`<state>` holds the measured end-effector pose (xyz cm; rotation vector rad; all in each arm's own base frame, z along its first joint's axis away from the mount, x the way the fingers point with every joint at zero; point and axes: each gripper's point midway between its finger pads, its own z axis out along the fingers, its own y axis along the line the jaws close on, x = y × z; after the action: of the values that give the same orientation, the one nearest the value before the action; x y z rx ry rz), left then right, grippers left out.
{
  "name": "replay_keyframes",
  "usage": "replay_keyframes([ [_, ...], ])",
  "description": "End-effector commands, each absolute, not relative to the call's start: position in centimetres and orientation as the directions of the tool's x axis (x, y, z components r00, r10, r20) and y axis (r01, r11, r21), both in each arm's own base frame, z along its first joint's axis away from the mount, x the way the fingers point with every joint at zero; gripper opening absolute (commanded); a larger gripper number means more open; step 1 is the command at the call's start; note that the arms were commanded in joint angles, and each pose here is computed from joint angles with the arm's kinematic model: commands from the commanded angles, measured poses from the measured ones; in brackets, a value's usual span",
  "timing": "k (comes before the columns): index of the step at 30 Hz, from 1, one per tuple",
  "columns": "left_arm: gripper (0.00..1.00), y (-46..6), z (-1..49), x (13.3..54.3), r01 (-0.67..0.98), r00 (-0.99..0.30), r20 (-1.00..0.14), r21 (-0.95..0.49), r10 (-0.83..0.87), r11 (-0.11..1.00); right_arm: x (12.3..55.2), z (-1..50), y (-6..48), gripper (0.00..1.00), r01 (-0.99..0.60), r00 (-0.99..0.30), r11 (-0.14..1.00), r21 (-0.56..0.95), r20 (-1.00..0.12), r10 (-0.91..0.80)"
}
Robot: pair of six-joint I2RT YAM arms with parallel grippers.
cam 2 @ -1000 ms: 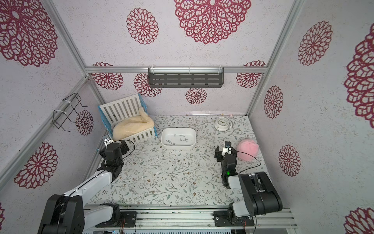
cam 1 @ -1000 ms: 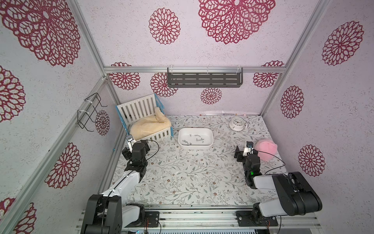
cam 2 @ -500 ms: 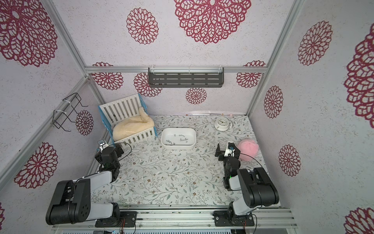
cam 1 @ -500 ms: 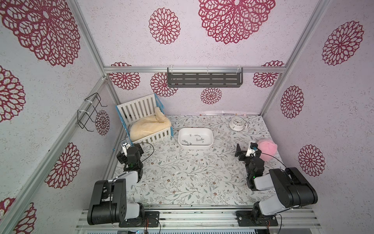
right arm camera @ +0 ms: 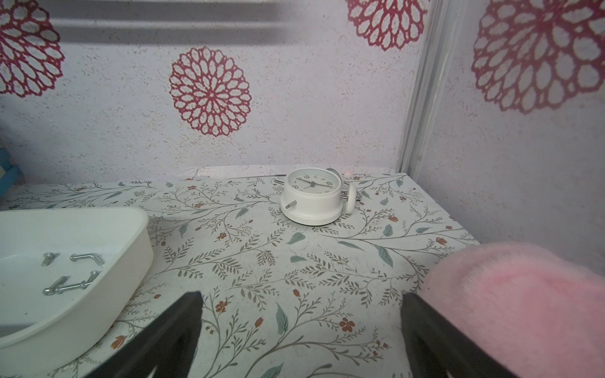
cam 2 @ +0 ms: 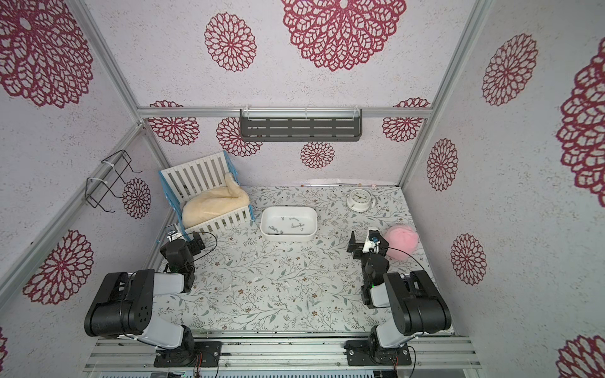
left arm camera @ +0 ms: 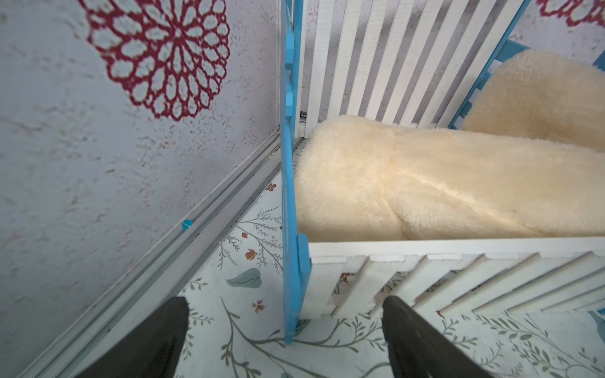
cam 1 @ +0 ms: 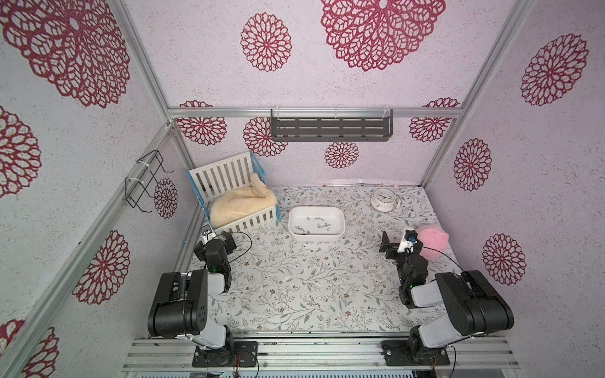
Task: Put the screws on the desktop into the storage box
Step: Reset both arms
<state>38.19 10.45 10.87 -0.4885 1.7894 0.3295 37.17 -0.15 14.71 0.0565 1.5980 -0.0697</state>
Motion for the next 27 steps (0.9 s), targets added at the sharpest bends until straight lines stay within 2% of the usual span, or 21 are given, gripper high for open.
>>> replay_keyframes([
  [1, 0.97, 10.05, 12.31, 38.92, -0.469, -0.180, -0.975, -0.033, -0.132, 0.883, 37.23, 15.71, -0.20, 0.99, 0.080, 0.012, 0.997, 0.003, -1.000, 0.002],
  [27, 0.97, 9.91, 12.45, 38.84, -0.484, -0.183, -0.977, -0.010, -0.112, 0.875, 37.28, 15.71, -0.18, 0.99, 0.083, 0.011, 0.997, 0.002, -1.000, 0.001],
])
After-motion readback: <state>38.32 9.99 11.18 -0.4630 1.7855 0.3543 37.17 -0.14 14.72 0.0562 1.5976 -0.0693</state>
